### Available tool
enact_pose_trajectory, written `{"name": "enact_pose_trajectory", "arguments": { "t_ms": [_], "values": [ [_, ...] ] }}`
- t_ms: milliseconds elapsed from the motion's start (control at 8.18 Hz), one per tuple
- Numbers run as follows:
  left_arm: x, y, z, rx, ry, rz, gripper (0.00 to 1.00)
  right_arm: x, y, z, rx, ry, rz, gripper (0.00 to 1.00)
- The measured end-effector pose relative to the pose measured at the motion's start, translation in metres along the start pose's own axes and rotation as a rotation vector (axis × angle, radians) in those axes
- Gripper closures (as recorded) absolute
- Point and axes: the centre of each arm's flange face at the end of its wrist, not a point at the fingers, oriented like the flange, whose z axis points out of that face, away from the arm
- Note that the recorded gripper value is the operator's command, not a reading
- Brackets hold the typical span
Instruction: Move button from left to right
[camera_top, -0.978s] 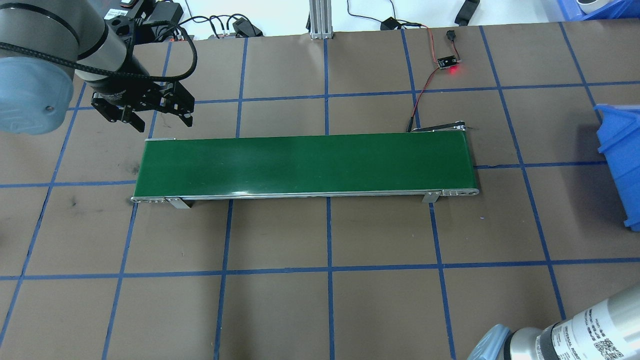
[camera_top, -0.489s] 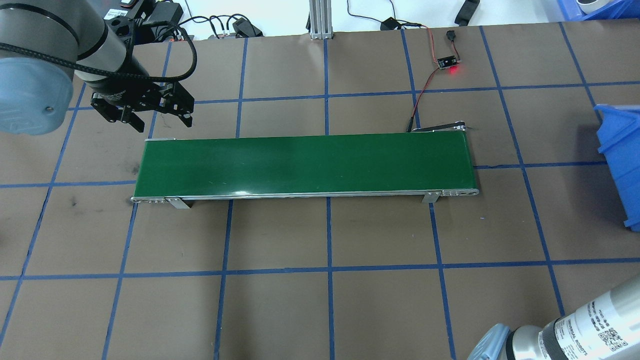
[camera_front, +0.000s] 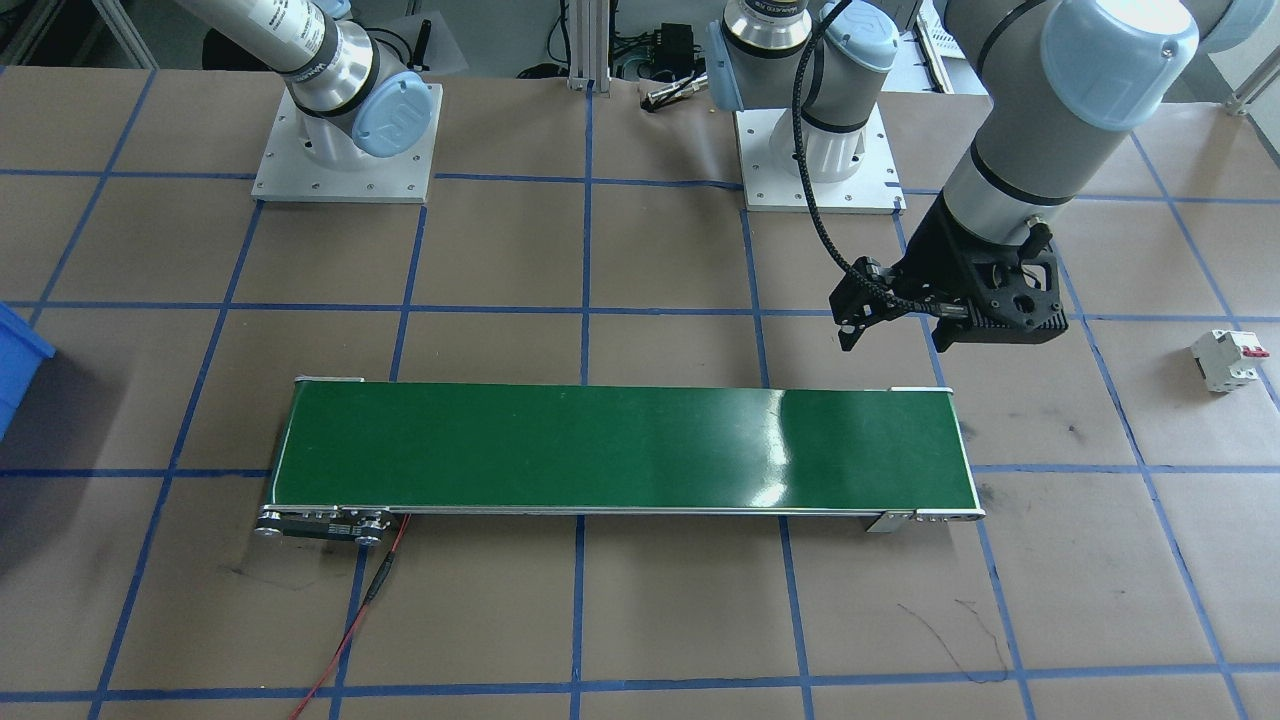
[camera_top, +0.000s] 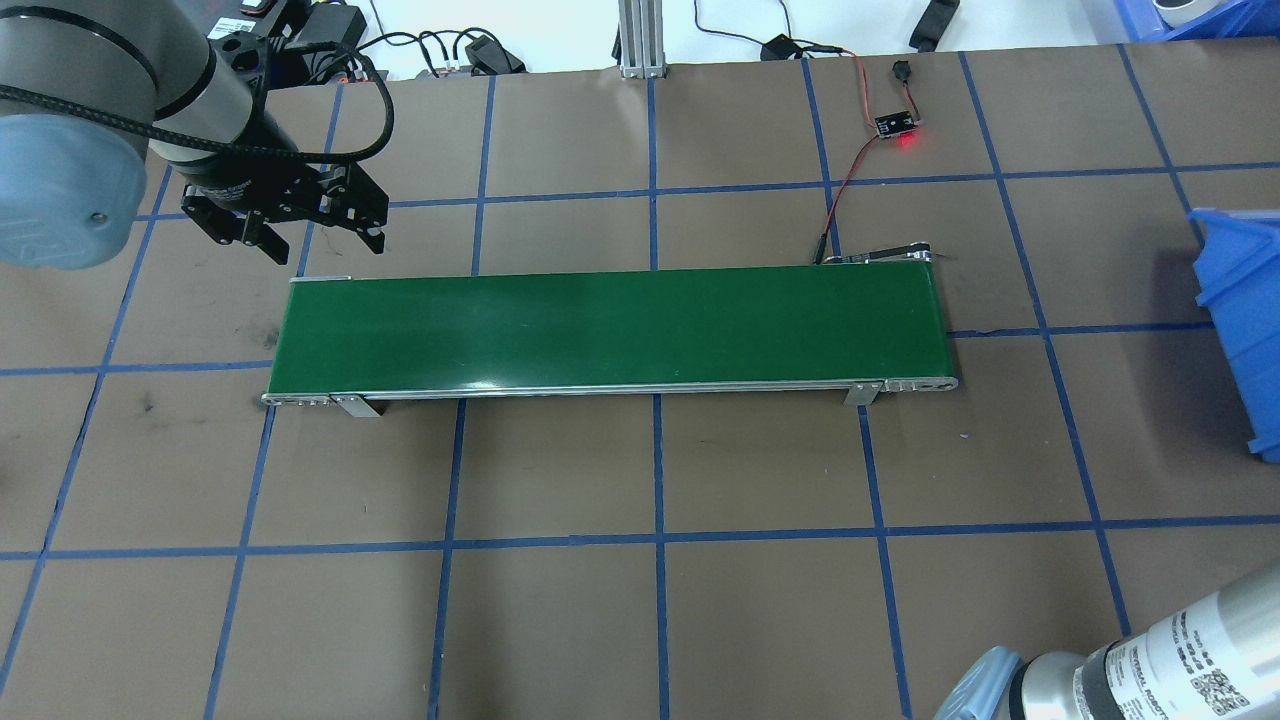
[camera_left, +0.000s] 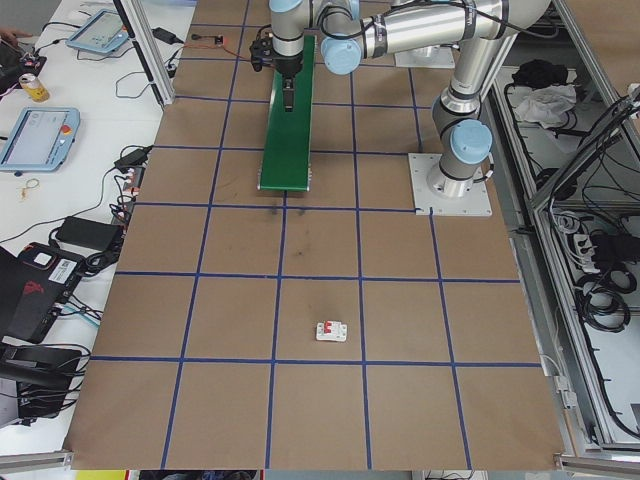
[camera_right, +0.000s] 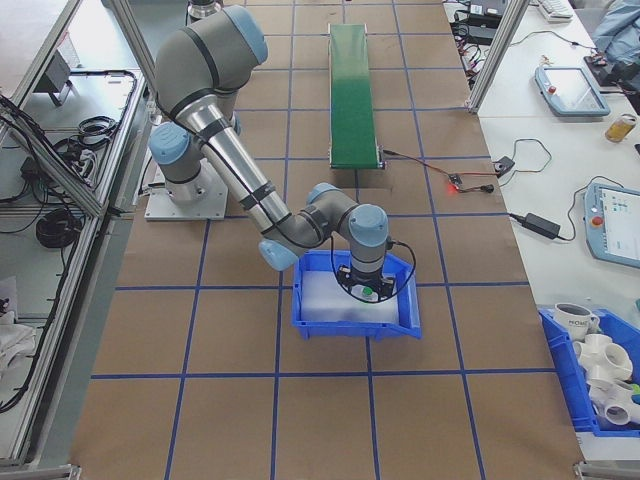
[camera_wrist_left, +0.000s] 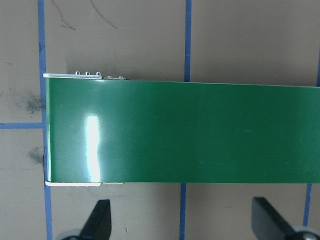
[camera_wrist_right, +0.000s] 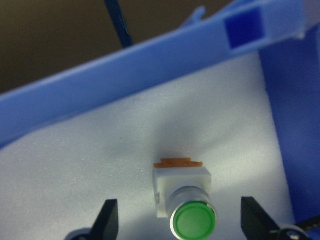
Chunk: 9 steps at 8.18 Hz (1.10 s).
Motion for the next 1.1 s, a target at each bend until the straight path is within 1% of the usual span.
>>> {"name": "enact_pose_trajectory", "arguments": {
  "t_ms": [245, 367, 612, 734, 856, 978, 1101],
  "values": [
    [0.0, 0.0, 0.0, 0.0, 0.0, 0.0, 0.0, -0.012, -0.005, -0.061, 0.006, -0.003, 0.043, 0.0],
    [0.0, 0.0, 0.0, 0.0, 0.0, 0.0, 0.0, -0.022, -0.01, -0.092, 0.012, -0.015, 0.089, 0.0],
    [0.0, 0.0, -0.002, 0.004, 0.0, 0.0, 0.0, -0.05, -0.028, -0.158, 0.015, -0.057, 0.335, 0.0],
    [0.001, 0.0, -0.005, 0.011, 0.0, 0.0, 0.0, -0.064, -0.052, -0.186, 0.022, -0.088, 0.441, 0.0],
    [0.005, 0.001, -0.008, 0.015, 0.003, 0.001, 0.0, -0.076, -0.088, -0.212, 0.023, -0.115, 0.535, 0.0],
    [0.011, 0.003, -0.009, 0.016, 0.007, 0.008, 0.0, -0.087, -0.132, -0.238, 0.019, -0.123, 0.609, 0.0],
    [0.021, 0.008, -0.012, 0.019, 0.005, 0.031, 0.0, -0.098, -0.178, -0.262, 0.019, -0.117, 0.677, 0.0]
  ]
}}
